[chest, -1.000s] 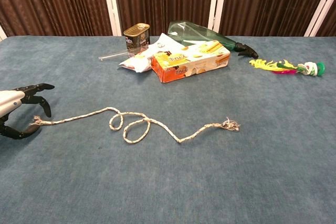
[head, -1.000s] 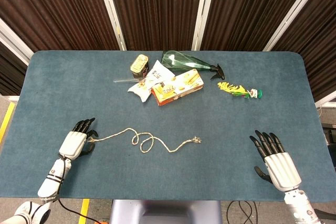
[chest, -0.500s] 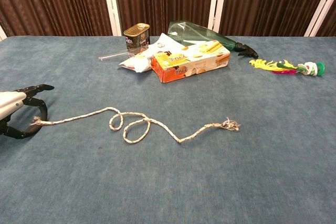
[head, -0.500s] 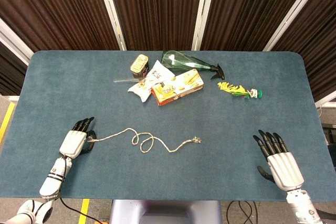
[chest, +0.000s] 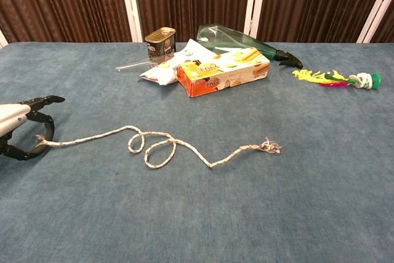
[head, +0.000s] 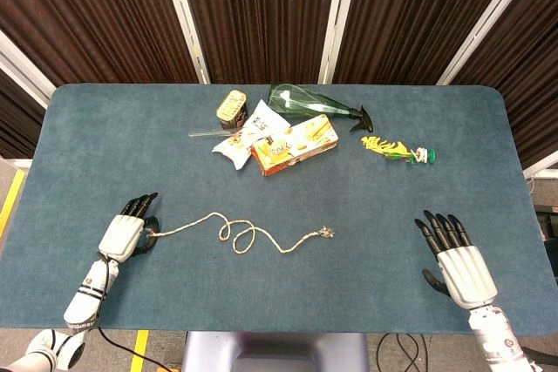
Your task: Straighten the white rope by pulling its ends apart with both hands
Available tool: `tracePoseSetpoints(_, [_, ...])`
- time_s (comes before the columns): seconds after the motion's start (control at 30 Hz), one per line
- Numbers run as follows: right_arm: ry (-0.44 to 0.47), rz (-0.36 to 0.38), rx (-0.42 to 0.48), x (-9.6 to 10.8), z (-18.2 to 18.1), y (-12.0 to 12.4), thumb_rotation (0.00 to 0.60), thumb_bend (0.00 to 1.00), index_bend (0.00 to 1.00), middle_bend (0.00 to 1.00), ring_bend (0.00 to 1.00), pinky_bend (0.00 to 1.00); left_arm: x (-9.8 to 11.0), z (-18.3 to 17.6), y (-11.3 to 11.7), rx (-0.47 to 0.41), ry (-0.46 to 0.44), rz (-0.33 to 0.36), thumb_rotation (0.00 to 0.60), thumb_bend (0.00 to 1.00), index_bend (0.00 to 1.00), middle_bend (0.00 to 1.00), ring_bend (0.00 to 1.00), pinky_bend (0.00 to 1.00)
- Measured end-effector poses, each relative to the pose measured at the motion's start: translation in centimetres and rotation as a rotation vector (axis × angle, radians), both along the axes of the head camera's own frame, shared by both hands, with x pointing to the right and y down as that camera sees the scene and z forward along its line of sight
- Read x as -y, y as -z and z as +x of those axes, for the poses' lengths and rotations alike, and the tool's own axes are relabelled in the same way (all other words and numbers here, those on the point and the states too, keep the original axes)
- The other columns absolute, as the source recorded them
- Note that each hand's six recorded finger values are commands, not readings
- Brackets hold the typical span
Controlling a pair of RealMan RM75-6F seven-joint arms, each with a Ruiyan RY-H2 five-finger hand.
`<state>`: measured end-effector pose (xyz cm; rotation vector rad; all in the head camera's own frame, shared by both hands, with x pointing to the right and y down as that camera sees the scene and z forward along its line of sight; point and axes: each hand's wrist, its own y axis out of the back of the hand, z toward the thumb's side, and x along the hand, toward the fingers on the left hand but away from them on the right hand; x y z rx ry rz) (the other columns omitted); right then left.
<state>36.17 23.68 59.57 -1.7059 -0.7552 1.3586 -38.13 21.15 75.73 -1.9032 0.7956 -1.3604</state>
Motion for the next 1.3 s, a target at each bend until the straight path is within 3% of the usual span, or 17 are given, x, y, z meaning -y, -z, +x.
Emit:
tracePoseSetpoints(0.37, [0.211,-0.009,0.022,2.6,-6.3,-3.2,0.6,0.33,0.45,0.0,0.0,0.0,-0.5,-1.5,1.6,0.011,-0.028,-0.018,0.6,0.44,0.59,0.0,0.0,0.11])
tracePoseSetpoints(0.53, [0.266,-0.047,0.011,3.6,-9.2,-5.4,0.6,0.33,0.5,0.0,0.0,0.0,-0.2,-2.1,2.4,0.023,-0.031,-0.019,0.6,0.44,0.59,0.0,0.0,0.11])
tracePoseSetpoints(0.93, [0.289,-0.104,-0.015,6.7,-15.4,-10.9,0.6,0.38,0.54,0.0,0.0,0.0,0.5,-2.4,3.5,0.036,-0.016,0.017,0.6,0.44,0.59,0.0,0.0,0.07])
tracePoseSetpoints(1.3, [0.303,-0.162,-0.032,6.9,-18.5,-13.9,0.6,0.4,0.56,0.0,0.0,0.0,0.5,-2.5,3.5,0.042,-0.008,0.014,0.6,0.44,0.59,0.0,0.0,0.07])
